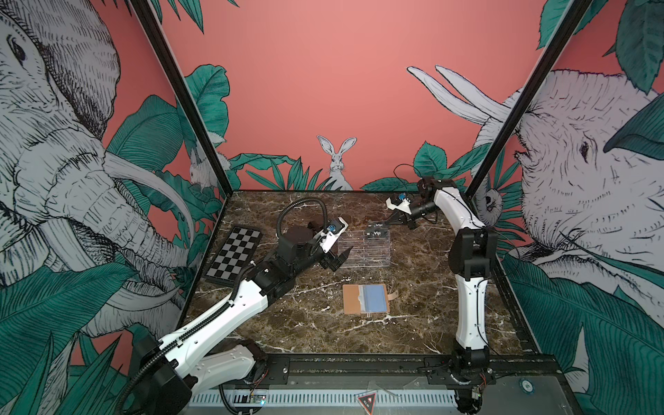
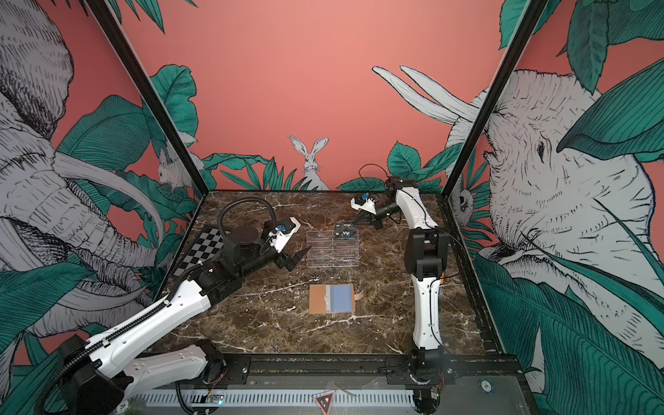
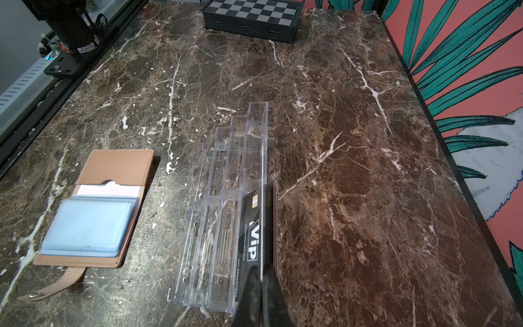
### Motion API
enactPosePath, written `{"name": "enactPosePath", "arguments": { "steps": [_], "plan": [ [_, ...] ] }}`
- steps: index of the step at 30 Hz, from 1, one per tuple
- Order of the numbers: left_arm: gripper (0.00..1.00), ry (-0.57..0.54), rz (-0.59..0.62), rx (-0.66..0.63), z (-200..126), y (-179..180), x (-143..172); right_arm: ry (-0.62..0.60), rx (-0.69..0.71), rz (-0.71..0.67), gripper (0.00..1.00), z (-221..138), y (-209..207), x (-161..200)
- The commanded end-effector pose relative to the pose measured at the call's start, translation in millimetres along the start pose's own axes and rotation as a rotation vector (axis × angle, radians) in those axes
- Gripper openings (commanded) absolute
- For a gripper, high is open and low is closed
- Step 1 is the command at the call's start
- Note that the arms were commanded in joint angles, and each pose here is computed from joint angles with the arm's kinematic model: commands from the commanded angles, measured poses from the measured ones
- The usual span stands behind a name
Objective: Take the credit cards out of the card holder
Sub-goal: Place the credit card in the storage box.
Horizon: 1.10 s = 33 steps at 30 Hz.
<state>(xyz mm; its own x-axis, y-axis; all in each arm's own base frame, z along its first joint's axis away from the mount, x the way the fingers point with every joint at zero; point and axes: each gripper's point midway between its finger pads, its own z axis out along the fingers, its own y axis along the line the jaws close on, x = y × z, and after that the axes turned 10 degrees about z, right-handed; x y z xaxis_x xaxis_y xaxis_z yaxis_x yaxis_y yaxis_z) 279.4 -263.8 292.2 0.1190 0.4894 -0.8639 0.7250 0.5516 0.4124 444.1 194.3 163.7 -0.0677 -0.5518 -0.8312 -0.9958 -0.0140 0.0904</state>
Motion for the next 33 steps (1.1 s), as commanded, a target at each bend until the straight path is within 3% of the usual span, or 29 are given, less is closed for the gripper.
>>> {"name": "enactPosePath", "arguments": {
  "steps": [1,33],
  "plan": [
    [0.99,-0.016,-0.007,-0.006,-1.0,1.0,0.0,-0.001,-0.027,0.027,0.02,6.2,3.1,1.3],
    [0.99,-0.045,-0.011,0.002,-7.4,-1.3,-3.3,0.052,-0.060,0.096,0.05,17.8,10.8,22.4]
  ]
}}
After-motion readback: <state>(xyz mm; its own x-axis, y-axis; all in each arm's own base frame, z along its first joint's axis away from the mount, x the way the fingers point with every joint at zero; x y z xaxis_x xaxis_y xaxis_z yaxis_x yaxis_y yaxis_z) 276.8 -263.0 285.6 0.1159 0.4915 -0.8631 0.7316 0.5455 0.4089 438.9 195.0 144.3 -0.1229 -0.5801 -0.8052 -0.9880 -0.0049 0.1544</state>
